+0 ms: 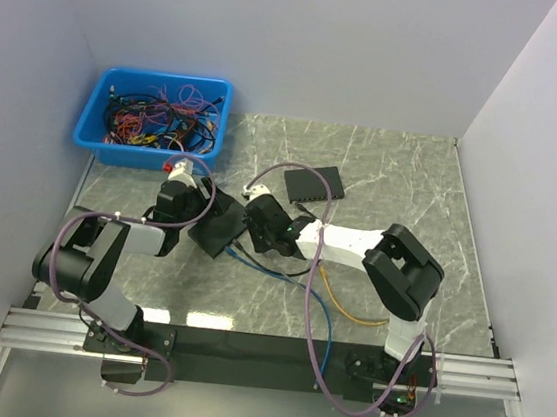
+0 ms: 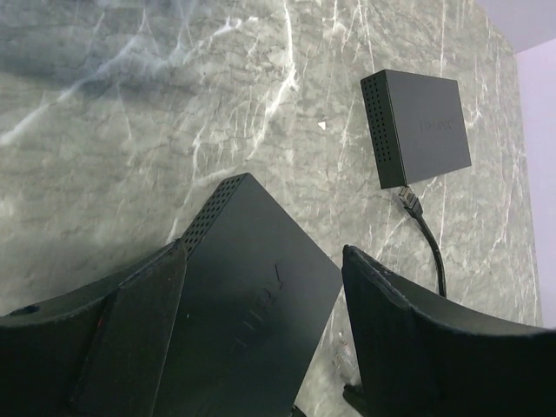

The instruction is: Insert the plug into the switch port

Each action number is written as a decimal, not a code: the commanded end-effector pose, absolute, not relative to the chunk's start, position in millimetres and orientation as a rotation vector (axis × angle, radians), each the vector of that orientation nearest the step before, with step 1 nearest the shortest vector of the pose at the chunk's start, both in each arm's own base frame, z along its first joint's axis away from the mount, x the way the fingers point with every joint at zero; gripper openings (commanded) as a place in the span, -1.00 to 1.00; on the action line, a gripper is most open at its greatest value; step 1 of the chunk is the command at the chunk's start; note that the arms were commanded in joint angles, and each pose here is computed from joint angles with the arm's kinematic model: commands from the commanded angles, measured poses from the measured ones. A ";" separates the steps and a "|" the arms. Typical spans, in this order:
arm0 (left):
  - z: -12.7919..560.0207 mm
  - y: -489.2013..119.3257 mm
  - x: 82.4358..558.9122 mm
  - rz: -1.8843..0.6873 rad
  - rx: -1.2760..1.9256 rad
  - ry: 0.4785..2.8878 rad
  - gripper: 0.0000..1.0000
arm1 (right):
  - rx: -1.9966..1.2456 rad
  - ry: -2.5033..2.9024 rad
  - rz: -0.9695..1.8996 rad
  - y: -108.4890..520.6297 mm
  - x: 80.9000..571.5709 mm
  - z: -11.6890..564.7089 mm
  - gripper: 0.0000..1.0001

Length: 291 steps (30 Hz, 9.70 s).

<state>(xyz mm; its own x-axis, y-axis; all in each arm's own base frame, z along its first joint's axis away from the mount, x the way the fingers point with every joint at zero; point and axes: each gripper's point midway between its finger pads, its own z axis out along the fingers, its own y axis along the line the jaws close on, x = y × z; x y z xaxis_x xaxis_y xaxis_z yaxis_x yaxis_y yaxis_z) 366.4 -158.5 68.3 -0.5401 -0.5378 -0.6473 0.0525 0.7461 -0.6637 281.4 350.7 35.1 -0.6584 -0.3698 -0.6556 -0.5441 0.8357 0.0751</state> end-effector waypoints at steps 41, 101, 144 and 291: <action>62.3 -192.0 359.7 -0.963 -0.206 1.981 0.41 | -0.691 2.311 0.473 398.5 299.3 52.2 -1.00; 44.5 -149.2 392.8 -0.827 -0.371 2.119 0.36 | -0.746 2.180 0.398 396.7 320.2 49.1 -1.00; -19.7 -229.9 294.5 -1.101 -0.131 2.344 0.32 | -0.975 1.678 0.668 474.4 348.7 165.9 -1.00; 135.2 -82.2 329.8 -0.674 -0.583 1.938 0.40 | -0.028 2.477 0.212 199.4 166.3 63.3 0.27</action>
<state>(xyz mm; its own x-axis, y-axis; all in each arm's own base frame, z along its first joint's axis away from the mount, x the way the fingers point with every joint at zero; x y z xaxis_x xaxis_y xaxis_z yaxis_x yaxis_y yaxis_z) 325.7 -74.5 119.8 -0.4413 -0.6481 -0.6207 -0.1805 0.7417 -0.6460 164.5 200.3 58.9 -0.8123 -0.0109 -0.5832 -0.1057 0.9860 0.1288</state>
